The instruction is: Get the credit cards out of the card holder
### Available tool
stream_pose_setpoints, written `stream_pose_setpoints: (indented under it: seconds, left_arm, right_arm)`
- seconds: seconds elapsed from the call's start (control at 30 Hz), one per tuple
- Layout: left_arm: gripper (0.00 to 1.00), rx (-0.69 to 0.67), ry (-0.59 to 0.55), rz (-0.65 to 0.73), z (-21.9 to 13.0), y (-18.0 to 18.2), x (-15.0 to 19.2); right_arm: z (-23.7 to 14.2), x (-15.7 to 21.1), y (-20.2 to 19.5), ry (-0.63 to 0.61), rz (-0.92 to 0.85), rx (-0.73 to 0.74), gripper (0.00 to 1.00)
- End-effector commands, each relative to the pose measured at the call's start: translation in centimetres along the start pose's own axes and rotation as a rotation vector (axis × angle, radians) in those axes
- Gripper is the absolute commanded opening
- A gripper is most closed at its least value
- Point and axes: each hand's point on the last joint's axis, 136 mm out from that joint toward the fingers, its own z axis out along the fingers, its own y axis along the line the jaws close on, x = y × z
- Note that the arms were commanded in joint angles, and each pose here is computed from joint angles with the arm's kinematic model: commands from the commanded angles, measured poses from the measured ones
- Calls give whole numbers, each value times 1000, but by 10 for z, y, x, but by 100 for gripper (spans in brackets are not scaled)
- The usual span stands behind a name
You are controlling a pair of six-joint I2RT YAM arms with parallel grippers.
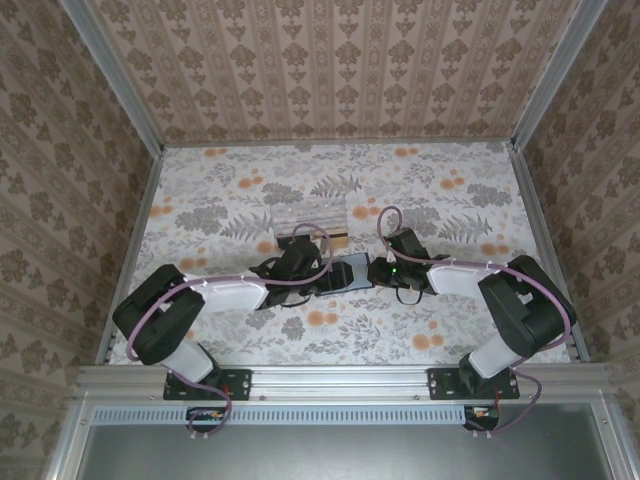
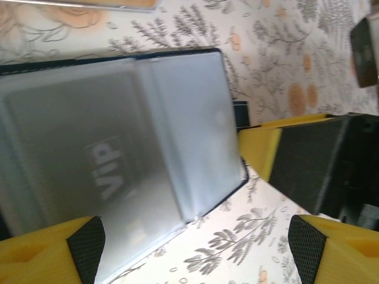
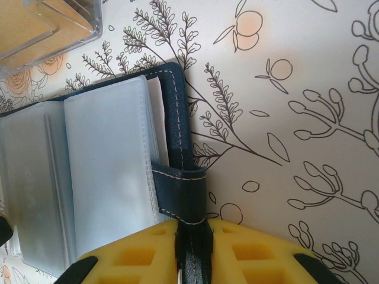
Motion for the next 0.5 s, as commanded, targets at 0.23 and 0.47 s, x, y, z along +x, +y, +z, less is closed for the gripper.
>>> stream_pose_setpoints:
  seconds: [0.23,0.47]
  left_arm:
    - [84,-101,-3,30,-4,9,-2]
    - [84,-93,16,34,2,6,1]
  right_arm:
    - [11,36,-7,128,18,5,22]
    - [12,36,-6,129,20,3,22]
